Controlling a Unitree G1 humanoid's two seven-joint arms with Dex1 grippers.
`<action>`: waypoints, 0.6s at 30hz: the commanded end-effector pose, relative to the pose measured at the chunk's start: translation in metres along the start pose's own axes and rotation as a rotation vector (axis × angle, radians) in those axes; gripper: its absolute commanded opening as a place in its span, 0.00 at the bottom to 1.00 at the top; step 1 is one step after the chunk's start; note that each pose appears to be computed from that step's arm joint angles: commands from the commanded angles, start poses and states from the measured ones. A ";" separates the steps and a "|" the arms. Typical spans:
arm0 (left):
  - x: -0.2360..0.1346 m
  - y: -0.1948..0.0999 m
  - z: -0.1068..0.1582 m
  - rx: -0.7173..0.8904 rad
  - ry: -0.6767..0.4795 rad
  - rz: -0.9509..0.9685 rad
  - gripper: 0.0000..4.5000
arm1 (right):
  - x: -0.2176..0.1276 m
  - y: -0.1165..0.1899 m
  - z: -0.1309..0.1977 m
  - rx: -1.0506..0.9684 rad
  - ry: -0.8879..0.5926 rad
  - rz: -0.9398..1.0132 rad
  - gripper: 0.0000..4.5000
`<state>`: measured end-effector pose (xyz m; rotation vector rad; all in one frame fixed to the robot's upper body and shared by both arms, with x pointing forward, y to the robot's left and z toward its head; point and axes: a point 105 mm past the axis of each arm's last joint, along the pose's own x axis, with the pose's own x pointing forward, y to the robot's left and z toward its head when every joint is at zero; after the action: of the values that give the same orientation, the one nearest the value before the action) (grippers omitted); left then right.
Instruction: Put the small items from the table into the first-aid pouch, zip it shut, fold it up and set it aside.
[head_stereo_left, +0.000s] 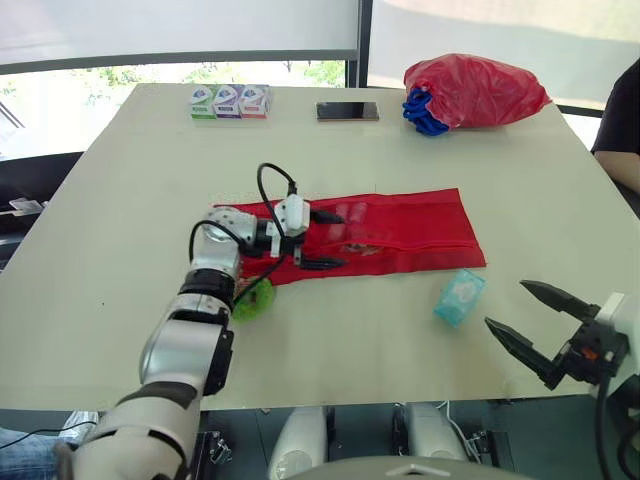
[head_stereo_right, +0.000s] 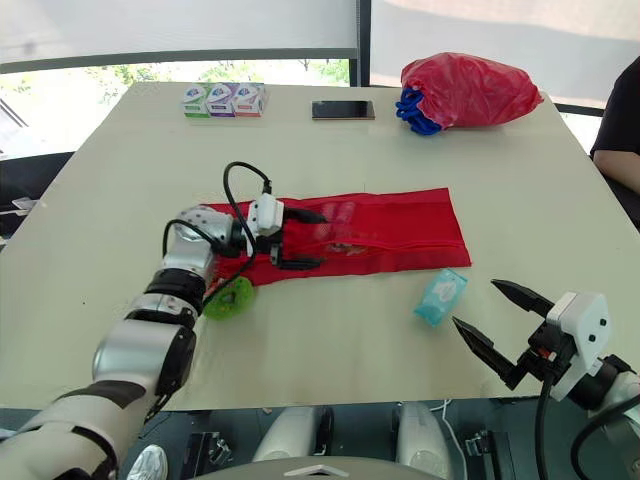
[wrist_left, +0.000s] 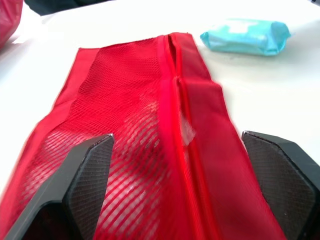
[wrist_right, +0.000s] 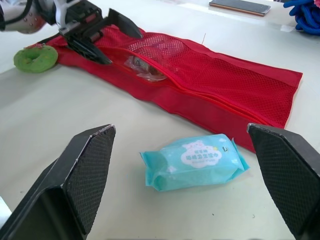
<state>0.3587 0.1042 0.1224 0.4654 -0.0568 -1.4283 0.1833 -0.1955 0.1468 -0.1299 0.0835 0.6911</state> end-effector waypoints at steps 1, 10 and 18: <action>0.008 0.002 0.026 0.020 -0.082 0.022 0.97 | -0.003 0.002 0.013 -0.057 -0.033 0.000 1.00; 0.017 -0.011 0.051 0.049 -0.096 0.008 0.97 | -0.001 0.003 0.013 -0.052 -0.030 0.007 1.00; 0.048 0.001 0.045 0.049 0.003 0.095 0.97 | -0.002 0.006 0.013 -0.053 -0.036 0.005 1.00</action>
<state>0.3496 0.0556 0.1450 0.4859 -0.0912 -1.3522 0.1808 -0.1960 0.1464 -0.1345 0.0897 0.6832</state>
